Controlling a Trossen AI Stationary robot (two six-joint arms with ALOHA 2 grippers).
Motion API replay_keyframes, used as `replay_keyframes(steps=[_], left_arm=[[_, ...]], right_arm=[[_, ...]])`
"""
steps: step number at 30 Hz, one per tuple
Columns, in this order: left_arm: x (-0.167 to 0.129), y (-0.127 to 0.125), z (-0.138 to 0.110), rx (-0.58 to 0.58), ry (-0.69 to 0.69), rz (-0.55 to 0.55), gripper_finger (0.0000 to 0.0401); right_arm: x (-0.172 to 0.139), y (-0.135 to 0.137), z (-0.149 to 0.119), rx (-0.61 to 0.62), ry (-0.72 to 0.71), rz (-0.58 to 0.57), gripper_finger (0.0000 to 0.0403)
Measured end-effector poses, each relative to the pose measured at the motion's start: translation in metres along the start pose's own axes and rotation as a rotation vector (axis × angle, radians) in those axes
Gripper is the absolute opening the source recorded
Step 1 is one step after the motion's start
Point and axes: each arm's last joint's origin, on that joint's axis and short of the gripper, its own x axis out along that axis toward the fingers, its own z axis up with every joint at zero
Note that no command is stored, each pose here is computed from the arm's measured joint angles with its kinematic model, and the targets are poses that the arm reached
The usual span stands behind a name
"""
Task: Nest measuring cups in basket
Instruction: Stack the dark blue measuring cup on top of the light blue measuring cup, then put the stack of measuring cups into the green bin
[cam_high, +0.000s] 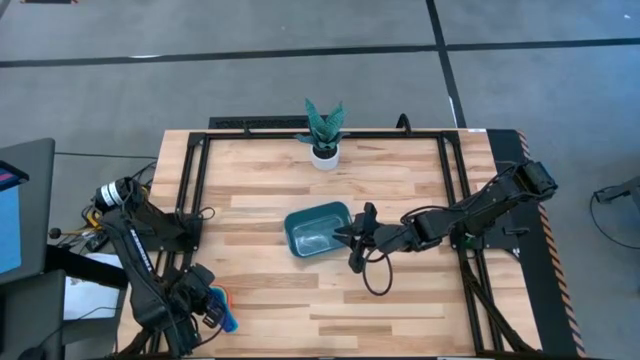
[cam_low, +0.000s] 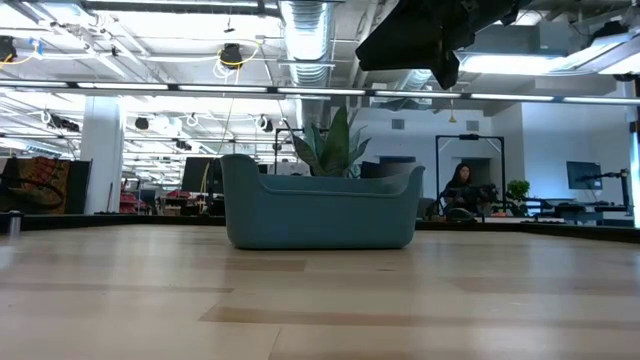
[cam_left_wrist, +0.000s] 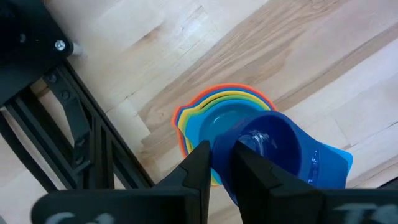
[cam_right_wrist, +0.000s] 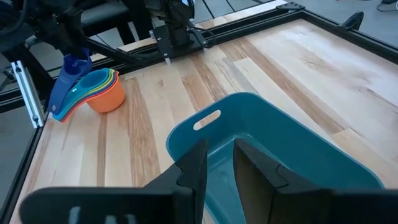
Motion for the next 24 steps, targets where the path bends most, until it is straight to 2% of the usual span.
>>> replay_keyframes(steps=[4,9,12,18,24], left_arm=[[0.003,0.001,0.000,-0.025,0.006,0.010,0.0044],[0.023,0.007,-0.005,-0.048,0.065,0.077,0.0058],[0.028,0.009,-0.006,-0.051,0.073,0.085,0.0092],[0.025,0.009,-0.005,-0.042,0.071,0.065,0.0191],[0.009,0.006,-0.002,0.080,0.086,0.030,0.0261]], right_arm=[[0.000,0.000,0.000,0.000,0.001,0.002,0.0103],[0.000,0.001,0.000,-0.001,0.005,0.011,0.0103],[0.000,0.001,-0.001,-0.001,0.010,0.022,0.0103],[0.000,0.001,0.000,-0.001,0.010,0.021,0.0103],[0.000,0.001,0.000,-0.002,0.010,0.021,0.0103]])
